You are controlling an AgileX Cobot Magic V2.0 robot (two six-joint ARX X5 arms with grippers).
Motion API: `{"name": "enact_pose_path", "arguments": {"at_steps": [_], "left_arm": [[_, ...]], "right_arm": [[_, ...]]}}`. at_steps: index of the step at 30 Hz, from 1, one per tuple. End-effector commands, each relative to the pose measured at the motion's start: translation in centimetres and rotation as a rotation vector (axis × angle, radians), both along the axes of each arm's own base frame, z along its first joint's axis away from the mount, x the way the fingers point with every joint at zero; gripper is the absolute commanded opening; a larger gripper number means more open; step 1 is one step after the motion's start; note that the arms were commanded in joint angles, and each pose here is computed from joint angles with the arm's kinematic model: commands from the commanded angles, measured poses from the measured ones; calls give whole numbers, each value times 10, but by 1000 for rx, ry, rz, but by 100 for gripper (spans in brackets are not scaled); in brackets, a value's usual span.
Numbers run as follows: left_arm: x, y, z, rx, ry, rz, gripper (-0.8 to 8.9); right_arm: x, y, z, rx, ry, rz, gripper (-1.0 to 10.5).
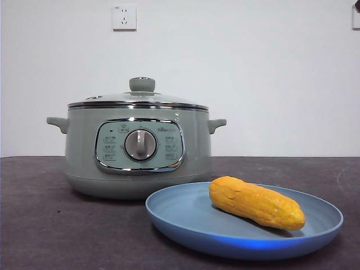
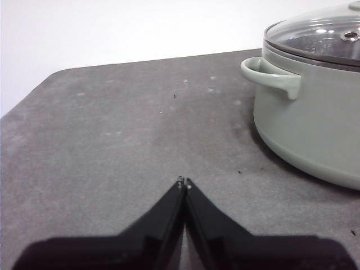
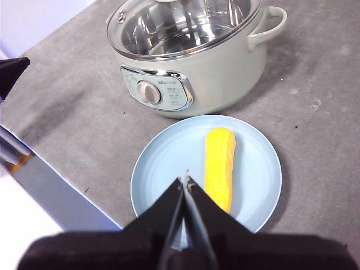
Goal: Take the corn out from the steamer,put the corn on the plate,close the lid
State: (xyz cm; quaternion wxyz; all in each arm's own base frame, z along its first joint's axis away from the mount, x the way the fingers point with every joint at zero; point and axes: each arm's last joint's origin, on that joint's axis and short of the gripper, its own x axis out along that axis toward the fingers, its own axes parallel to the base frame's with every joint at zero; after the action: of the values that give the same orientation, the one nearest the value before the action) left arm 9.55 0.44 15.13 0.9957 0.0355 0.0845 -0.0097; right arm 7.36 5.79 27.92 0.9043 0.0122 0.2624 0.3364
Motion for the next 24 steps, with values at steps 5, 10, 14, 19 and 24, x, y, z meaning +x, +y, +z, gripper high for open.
{"name": "enact_pose_path", "arguments": {"at_steps": [5, 10, 14, 19, 24], "left_arm": [[1, 0, -4, -9, 6, 9, -4], [1, 0, -4, -9, 6, 9, -4], [1, 0, -4, -9, 6, 9, -4], [1, 0, -4, -9, 6, 9, -4], [1, 0, -4, -9, 6, 9, -4]], "right_arm": [[0, 0, 0, 3, -5, 1, 1], [0, 0, 0, 3, -5, 1, 1], [0, 0, 0, 3, -5, 2, 1], [0, 0, 0, 3, -5, 1, 1], [0, 0, 0, 3, -5, 1, 1]]}}
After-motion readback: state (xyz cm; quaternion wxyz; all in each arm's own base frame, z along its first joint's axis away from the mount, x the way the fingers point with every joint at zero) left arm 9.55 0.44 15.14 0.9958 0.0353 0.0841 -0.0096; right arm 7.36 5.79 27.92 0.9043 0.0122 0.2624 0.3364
